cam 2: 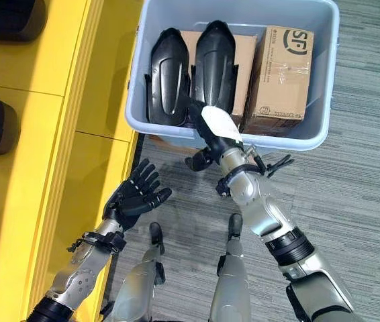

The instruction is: Move parts from the plastic box to the shelf.

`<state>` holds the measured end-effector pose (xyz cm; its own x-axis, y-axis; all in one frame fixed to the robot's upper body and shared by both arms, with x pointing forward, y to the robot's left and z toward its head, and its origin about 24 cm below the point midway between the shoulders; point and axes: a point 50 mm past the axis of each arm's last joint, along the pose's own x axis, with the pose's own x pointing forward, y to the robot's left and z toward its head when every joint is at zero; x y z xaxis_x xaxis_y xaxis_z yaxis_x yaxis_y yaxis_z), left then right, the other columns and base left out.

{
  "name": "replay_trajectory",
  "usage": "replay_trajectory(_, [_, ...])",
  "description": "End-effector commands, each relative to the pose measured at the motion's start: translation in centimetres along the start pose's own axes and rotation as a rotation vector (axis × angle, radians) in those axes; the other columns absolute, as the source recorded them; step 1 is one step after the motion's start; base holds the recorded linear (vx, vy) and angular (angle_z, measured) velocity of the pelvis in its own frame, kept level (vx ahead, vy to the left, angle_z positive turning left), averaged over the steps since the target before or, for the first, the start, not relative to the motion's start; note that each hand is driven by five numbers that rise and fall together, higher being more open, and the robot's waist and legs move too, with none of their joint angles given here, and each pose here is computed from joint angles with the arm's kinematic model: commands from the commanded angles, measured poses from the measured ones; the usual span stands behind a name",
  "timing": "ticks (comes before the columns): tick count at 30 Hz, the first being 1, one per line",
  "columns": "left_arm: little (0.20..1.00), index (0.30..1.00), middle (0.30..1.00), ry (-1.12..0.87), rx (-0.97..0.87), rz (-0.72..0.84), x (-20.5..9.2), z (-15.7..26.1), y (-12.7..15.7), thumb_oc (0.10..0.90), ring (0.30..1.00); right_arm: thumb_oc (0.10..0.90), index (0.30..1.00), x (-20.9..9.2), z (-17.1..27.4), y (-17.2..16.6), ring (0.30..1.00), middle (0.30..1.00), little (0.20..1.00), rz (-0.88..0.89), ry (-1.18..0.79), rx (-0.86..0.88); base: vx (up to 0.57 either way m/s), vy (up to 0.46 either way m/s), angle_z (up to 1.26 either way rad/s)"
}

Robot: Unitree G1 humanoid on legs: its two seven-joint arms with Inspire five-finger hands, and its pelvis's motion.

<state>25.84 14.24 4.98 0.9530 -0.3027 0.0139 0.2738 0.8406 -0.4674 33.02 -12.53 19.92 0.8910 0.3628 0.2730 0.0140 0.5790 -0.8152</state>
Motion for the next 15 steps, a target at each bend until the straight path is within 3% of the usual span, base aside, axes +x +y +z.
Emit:
replay_trajectory(1, [1.0,1.0,1.0,-0.14,-0.054,-0.15,-0.5,3.3,-2.7,0.9,1.0,0.9,1.0,0.5,8.6,-5.2,1.0,1.0,1.0,-0.199,-0.48,0.366,0.0,0.0,0.0])
replay_trajectory(5, [1.0,1.0,1.0,-0.102,-0.1,-0.187,-0.5,2.7,-3.1,0.9,1.0,0.9,1.0,0.2,10.0,-6.0,1.0,1.0,1.0,-0.228,-0.572,0.49,0.02,-0.008,0.02])
replay_trajectory(8, [1.0,1.0,1.0,-0.053,-0.206,-0.182,-0.6,1.7,-3.5,0.9,1.0,0.9,1.0,-0.1,10.5,-7.2,1.0,1.0,1.0,-0.386,-0.597,0.519,0.05,0.014,0.05])
replay_trajectory(15, [1.0,1.0,1.0,-0.028,-0.233,-0.206,-0.7,1.1,-3.8,0.9,1.0,0.9,1.0,2.0,8.2,-7.6,1.0,1.0,1.0,-0.452,-0.422,0.635,0.04,0.01,0.03])
